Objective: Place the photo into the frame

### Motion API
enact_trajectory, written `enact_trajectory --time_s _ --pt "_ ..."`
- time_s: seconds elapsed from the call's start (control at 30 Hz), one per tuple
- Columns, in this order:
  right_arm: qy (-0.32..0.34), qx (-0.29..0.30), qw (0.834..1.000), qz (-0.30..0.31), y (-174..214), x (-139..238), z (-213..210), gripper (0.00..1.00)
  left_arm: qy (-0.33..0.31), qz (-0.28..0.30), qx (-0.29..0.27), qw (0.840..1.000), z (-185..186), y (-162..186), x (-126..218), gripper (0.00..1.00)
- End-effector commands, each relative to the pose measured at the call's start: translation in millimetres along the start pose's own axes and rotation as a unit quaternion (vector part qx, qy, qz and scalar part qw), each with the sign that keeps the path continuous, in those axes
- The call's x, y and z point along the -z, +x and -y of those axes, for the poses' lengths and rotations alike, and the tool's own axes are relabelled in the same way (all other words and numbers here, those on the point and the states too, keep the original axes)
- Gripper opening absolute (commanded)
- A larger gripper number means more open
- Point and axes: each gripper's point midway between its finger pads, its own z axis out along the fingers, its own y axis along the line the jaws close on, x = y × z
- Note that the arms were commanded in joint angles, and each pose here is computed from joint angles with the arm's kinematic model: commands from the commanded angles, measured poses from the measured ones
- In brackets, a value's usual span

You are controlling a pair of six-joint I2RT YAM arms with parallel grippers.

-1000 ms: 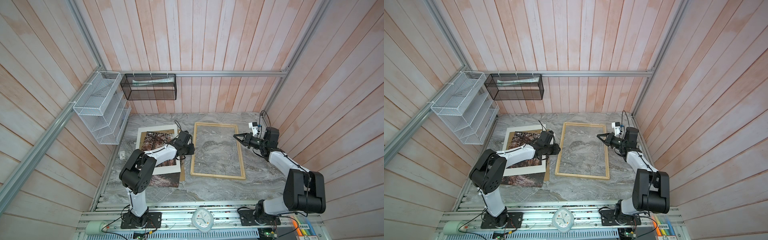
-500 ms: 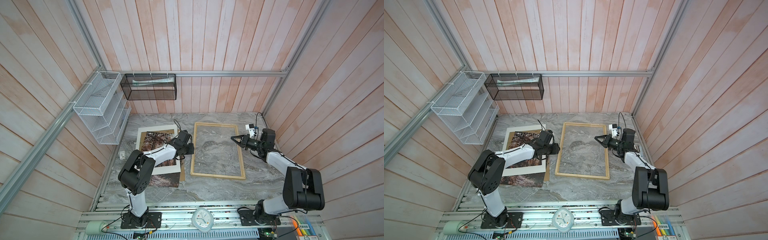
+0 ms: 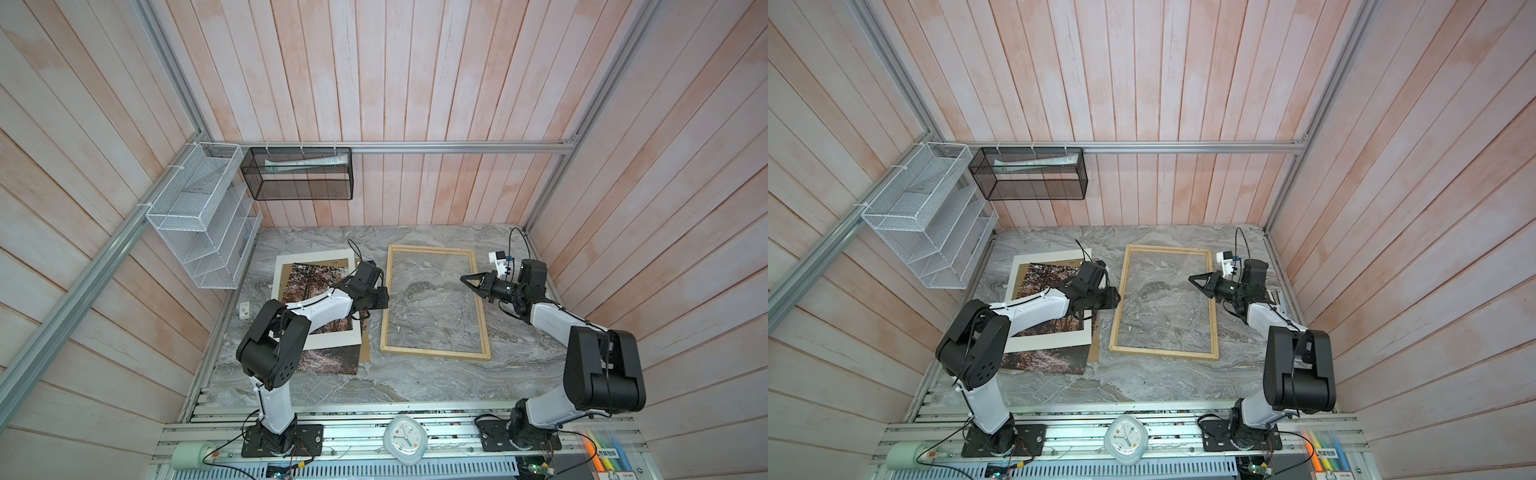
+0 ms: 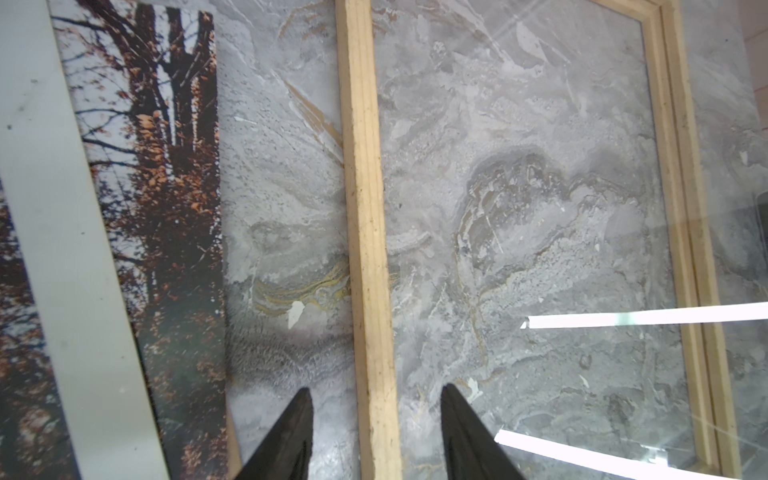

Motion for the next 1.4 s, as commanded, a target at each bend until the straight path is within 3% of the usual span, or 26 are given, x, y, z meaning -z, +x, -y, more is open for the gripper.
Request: enact_trajectory --time_s 0.0,0.77,1.37 --pt "-0.013 0.018 1.0 -0.011 3 -4 -2 0.0 0.003 -0.013 0.005 1.0 -5 9 -8 0.51" --pt "-0.025 0.008 0.999 -0.039 11 -16 18 0.0 0.026 -0.029 0.01 0.999 1 17 -17 0.5" --pt "-0.053 0.029 0.997 -0.057 15 -16 8 0.0 0.051 -0.04 0.018 0.998 7 22 -28 0.5"
